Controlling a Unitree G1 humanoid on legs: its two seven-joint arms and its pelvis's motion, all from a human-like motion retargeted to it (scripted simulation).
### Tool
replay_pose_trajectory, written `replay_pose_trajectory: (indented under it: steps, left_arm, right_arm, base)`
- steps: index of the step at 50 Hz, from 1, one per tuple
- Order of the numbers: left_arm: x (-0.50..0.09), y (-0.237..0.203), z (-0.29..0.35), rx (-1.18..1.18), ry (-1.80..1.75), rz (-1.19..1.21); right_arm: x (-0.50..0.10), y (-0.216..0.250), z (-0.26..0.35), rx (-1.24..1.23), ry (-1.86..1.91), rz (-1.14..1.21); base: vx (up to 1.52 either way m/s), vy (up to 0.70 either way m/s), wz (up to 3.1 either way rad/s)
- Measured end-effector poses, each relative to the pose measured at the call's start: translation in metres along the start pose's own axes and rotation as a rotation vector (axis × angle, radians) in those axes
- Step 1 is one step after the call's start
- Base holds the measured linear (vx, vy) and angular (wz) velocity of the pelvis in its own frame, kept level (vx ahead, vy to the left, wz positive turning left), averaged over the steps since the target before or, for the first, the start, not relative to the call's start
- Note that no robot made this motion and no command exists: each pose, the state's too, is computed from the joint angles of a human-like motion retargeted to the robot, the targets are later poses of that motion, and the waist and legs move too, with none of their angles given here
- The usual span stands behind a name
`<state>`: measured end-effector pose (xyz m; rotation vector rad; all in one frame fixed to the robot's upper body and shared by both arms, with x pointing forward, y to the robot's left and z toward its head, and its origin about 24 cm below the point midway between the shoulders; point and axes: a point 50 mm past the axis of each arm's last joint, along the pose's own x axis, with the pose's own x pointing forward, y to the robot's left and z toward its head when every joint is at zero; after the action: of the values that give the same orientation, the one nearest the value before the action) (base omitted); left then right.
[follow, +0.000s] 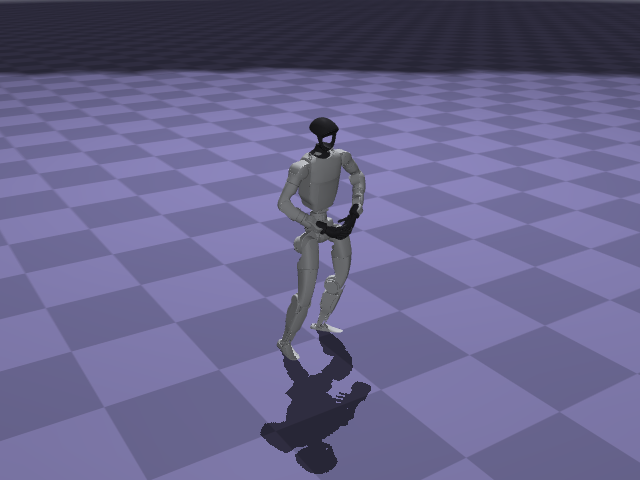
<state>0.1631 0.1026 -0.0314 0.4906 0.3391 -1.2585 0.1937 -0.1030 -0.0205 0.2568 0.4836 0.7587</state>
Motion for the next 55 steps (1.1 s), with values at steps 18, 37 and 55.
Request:
replay_pose_trajectory:
  steps: [18, 37, 55]
  left_arm:
    - [-0.003, -0.005, -0.003, -0.042, 0.008, -0.061]
    - [-0.008, -0.008, -0.011, -0.068, 0.041, -0.080]
    - [-0.007, -0.014, -0.012, -0.141, 0.039, -0.126]
  right_arm:
    - [0.003, 0.003, 0.002, -0.053, 0.015, 0.059]
    - [0.006, 0.005, 0.000, -0.158, 0.049, 0.102]
    - [0.007, 0.006, 0.000, -0.200, 0.066, 0.129]
  base:
    - [0.00, 0.00, 0.00]
    - [0.00, 0.00, 0.00]
    - [0.00, 0.00, 0.00]
